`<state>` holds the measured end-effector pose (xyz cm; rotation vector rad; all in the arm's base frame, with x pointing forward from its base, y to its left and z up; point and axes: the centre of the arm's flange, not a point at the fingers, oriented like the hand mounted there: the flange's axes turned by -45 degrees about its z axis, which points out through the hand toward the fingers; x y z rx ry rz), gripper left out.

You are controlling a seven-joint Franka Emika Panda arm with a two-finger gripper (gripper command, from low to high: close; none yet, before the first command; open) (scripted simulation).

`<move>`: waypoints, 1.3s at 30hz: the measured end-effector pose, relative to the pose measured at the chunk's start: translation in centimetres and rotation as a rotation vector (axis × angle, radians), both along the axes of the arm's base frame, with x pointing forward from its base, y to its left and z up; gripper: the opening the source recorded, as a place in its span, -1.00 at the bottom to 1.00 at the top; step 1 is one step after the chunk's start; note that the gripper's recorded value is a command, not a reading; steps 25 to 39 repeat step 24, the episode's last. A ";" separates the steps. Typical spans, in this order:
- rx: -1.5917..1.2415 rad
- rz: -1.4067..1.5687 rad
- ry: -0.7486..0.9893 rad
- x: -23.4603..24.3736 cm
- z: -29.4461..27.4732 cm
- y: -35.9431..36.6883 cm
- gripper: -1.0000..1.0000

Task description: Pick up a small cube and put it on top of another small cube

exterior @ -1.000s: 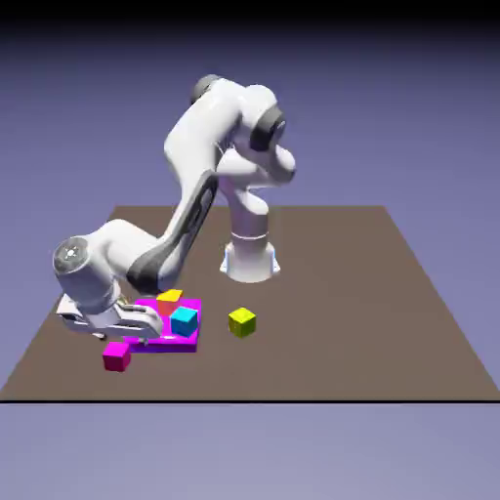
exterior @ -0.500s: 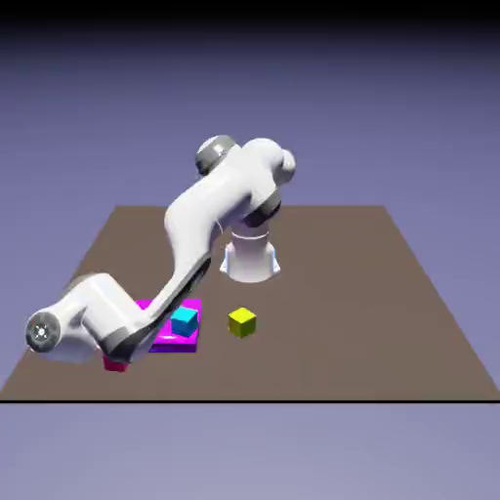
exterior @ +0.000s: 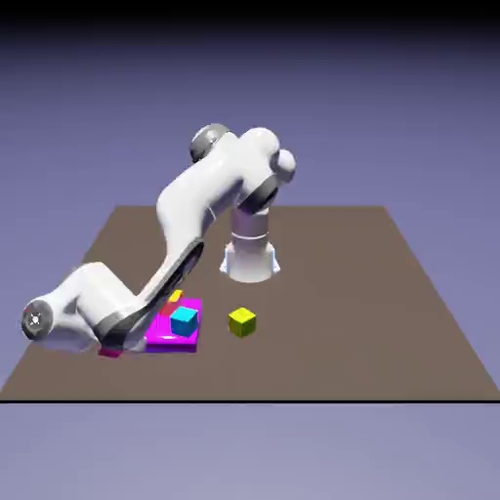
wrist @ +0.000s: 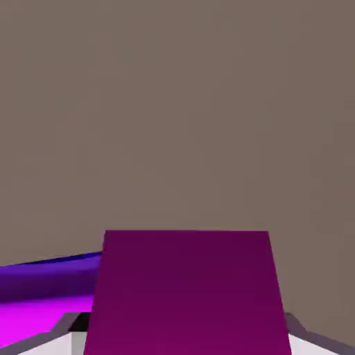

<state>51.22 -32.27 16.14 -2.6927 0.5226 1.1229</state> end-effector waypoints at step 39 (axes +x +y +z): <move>-0.010 -0.389 0.035 -8.4 3.4 11.5 1.00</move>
